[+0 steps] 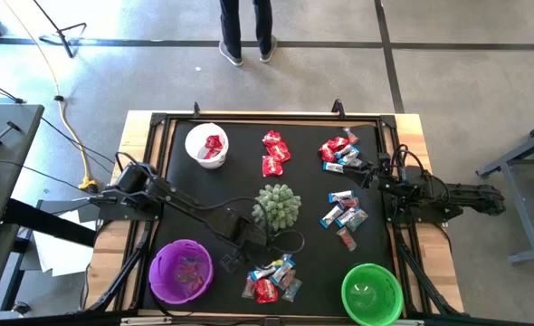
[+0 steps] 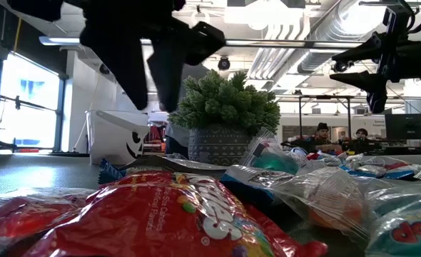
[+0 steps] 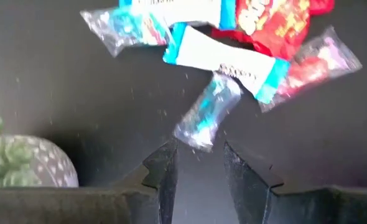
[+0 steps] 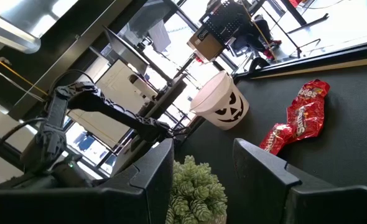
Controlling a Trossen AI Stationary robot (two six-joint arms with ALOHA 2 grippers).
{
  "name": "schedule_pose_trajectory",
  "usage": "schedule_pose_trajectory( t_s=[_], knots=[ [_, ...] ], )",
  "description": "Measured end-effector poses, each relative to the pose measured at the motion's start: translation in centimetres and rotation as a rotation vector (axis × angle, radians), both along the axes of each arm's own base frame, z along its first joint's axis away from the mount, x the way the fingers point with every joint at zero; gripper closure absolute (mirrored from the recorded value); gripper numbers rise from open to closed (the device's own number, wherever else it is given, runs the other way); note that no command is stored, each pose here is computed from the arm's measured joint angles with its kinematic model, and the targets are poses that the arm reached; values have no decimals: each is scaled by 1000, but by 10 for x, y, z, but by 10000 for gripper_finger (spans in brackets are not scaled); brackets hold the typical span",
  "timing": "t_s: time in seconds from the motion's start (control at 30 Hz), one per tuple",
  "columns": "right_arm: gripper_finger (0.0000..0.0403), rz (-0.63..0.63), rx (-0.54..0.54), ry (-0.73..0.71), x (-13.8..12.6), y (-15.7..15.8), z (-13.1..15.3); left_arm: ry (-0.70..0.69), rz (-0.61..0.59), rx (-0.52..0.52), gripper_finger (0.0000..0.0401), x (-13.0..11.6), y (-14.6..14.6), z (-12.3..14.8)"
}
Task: Organize candy in baskets
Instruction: Put the blue gummy into the purple bucket
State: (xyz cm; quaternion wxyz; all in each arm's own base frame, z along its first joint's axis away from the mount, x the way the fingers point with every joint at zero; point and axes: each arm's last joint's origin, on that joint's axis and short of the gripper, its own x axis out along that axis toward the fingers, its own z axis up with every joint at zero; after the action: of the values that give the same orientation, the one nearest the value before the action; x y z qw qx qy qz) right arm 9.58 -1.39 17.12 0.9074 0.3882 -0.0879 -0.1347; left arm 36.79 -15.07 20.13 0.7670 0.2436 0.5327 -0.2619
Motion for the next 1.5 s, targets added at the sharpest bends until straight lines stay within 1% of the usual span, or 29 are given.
schedule_pose_trajectory(
  t_s=[0.3, 0.47, 0.67, 0.87, 1.0, 1.43, 1.5],
  knots=[
    [240, 0, 0, 2, 0, 0, 0, 24, -18, -16, 290, 12, -9, -33],
    [240, 0, 1, 7, 0, 0, -1, 46, -16, -16, 290, 12, -11, -41],
    [240, 0, 1, 7, 0, 0, -1, 76, 0, -27, 290, 12, -12, -47],
    [240, 0, 1, 8, 1, 0, -1, 73, 16, -32, 290, 15, -9, -49],
    [240, 0, 1, 8, 1, 0, -1, 80, 57, -40, 290, 16, -5, -49],
    [240, 0, 0, 7, 1, 0, -1, 97, 133, -54, 291, 17, 1, -49],
    [240, 0, 0, 7, 1, 0, -1, 103, 141, -54, 291, 18, 0, -52]
  ],
)
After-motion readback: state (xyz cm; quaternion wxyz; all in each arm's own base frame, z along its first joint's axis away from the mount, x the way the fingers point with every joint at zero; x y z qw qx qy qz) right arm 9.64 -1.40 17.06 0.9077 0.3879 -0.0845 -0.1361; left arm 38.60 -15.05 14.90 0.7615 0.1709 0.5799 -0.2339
